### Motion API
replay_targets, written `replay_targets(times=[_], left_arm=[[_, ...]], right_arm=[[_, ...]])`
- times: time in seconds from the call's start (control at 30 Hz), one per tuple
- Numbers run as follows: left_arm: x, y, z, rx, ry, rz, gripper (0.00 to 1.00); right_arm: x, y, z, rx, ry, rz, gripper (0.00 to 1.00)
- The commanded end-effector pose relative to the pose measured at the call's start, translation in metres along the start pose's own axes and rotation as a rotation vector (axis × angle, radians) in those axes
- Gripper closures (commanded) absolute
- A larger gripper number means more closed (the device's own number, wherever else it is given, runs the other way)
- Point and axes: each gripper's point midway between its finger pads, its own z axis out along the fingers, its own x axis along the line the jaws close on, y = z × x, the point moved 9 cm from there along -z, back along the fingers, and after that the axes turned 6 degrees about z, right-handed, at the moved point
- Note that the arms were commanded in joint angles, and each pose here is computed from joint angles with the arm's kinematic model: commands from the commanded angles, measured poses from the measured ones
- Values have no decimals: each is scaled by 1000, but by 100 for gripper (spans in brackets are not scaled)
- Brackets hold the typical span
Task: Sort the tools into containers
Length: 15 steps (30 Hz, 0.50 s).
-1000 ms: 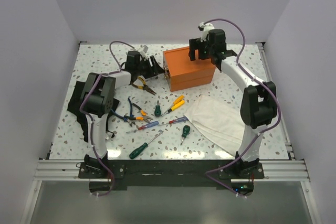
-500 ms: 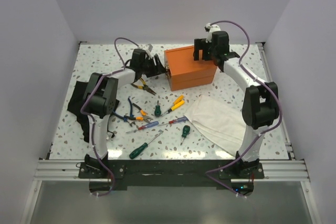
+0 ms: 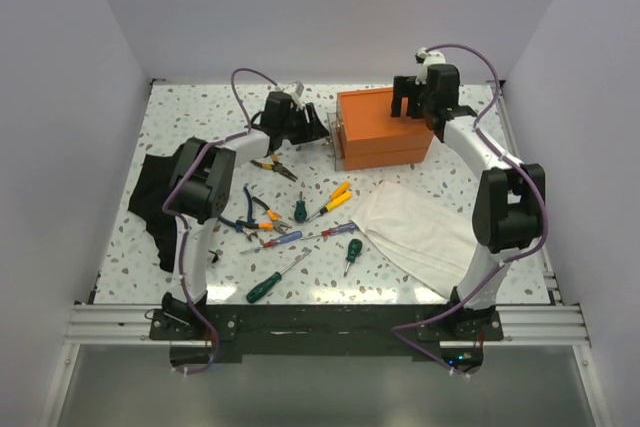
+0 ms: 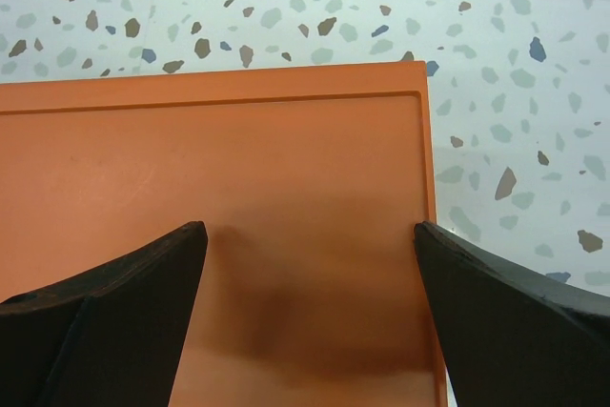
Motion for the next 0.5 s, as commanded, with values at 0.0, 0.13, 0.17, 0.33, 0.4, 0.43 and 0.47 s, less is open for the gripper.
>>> replay_targets(times=[0.0,0.13,0.17,0.33,0.4,0.43,0.47], left_arm=[[23,-4,-6,35,167,12,40],[42,-6,-22,60,222,-2,40],[47,-2,-25,52,235,1,40],[61,4,-39,39,267,18,39],[62,6,-45,41,267,25,39],[64,1,-46,55,272,26,39],[67,2,-49,55,278,25,39]], right_arm=[[-57,-64,-3,272,-251,0,4],[-70,-68,-3,281,-271,11,4],[-73,-69,-3,283,-276,13,4],[-82,-70,-2,284,-288,11,4],[-82,-70,-1,285,-287,13,4],[-81,-70,-1,284,-284,13,4],[-81,-70,0,285,-284,15,4]])
